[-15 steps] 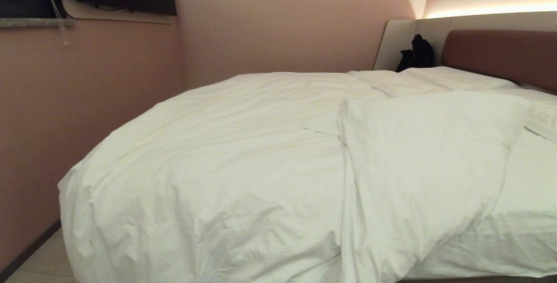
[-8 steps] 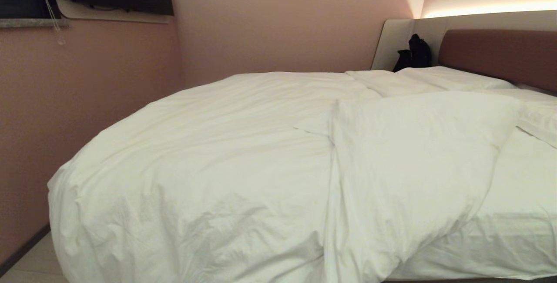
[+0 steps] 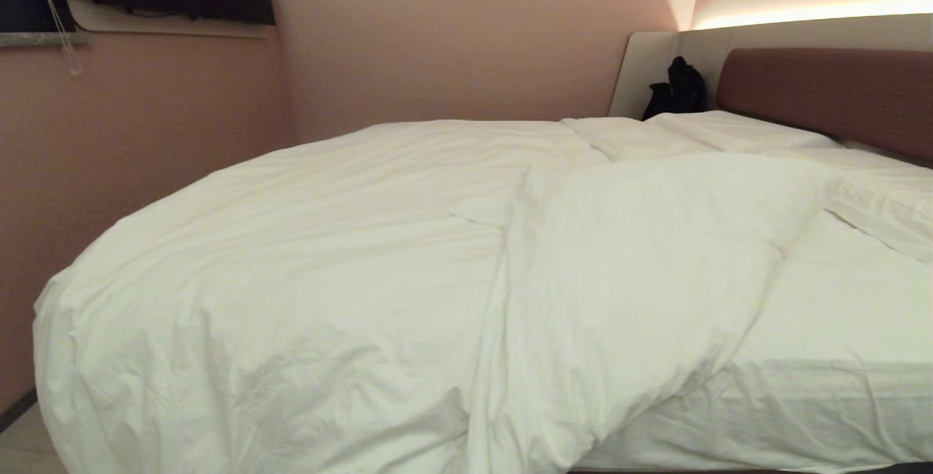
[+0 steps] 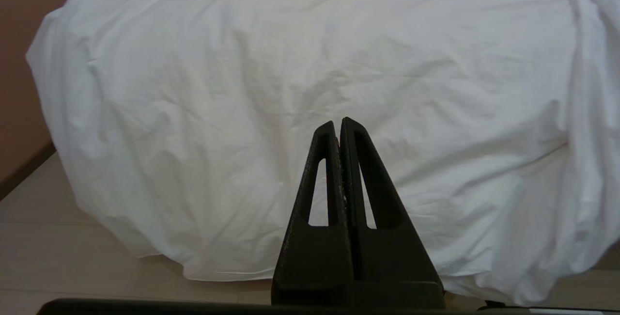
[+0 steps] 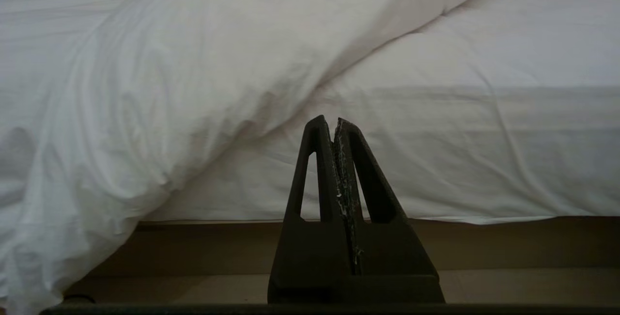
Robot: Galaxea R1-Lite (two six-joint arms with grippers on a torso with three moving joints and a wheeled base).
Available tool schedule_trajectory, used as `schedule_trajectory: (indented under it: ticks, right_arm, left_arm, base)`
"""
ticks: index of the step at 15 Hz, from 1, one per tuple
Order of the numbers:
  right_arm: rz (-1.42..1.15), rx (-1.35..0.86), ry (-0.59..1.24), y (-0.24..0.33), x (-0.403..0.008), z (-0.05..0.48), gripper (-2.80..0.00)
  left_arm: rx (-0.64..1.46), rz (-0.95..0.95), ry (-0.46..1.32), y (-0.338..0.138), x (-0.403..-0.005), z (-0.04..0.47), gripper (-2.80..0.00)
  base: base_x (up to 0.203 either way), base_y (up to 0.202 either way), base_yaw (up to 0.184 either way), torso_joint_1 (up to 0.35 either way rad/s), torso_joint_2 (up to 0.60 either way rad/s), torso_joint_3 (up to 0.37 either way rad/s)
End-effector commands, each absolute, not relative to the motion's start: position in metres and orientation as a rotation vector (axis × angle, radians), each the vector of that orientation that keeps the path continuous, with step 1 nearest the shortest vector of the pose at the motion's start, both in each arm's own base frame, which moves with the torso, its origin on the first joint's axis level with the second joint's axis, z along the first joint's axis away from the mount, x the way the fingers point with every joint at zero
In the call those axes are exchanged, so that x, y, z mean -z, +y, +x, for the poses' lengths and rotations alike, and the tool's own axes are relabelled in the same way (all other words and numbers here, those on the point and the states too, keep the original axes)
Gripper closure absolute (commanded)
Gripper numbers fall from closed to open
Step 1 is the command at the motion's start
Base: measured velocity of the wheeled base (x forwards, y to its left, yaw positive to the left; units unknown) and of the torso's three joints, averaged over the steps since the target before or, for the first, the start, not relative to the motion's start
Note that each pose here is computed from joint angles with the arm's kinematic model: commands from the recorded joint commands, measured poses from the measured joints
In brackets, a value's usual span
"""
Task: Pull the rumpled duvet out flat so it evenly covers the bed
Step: Hold the folded corner of the quilt
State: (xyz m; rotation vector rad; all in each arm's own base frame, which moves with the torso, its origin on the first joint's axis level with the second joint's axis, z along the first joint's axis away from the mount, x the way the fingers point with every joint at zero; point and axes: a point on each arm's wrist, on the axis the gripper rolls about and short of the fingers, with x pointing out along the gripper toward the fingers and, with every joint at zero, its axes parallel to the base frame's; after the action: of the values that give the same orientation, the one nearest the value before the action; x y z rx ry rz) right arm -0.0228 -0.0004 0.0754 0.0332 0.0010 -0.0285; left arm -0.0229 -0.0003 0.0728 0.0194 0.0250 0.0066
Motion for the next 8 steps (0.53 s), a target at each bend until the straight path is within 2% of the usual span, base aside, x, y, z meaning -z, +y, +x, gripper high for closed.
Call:
schedule_trajectory:
  ticks: [1,8]
  right_arm:
    - [0.034,0.028,0.000,-0.0004,-0.0755,-0.0228,0.00]
    - [0.032,0.028,0.000,-0.0004,-0.0755,-0.0228,0.00]
  left_arm:
    - [-0.006,0.020,0.026,-0.0003,-0.0728,-0.0228,0.00]
    - [-0.006,0.022,0.026,-0.0003,-0.0728,-0.0228,0.00]
  base:
    - [0.000,-0.189,-0.003,0.006,0.00,-0.001]
    - [0.000,-0.194,0.001,0.004,0.00,0.004]
